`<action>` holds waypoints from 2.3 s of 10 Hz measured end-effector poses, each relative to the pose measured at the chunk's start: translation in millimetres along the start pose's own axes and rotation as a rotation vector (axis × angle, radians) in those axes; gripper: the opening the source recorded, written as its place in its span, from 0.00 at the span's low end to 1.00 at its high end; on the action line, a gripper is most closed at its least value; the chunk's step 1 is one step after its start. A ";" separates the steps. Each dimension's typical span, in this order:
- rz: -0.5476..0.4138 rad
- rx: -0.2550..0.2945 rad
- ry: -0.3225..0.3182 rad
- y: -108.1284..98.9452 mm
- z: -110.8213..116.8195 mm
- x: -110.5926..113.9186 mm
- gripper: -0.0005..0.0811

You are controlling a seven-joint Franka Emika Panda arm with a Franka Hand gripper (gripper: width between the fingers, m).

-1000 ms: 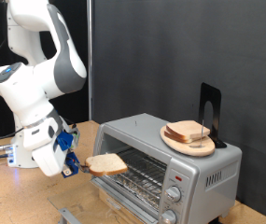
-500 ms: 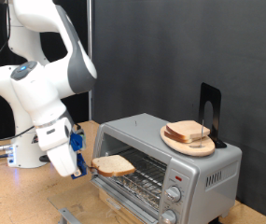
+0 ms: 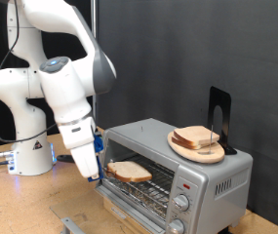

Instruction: Make a piece of toast with the oven

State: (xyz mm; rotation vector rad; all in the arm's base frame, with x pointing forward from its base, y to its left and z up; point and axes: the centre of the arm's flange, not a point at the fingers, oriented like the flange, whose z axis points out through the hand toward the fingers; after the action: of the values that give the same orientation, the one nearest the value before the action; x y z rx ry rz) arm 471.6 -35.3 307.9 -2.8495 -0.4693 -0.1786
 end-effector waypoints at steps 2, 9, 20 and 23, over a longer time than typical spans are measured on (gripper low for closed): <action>-0.019 -0.026 -0.006 -17.2 -3.1 11.3 0.50; -0.008 -0.086 -0.108 -35.6 -2.4 0.0 0.50; 0.034 -0.089 -0.140 -11.9 3.3 -39.8 0.50; 0.057 -0.073 -0.108 -13.2 -2.5 -32.0 0.50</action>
State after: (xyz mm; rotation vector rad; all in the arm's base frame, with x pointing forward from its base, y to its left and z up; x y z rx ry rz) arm 437.0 -33.4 308.2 -2.9508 -0.4106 -0.0322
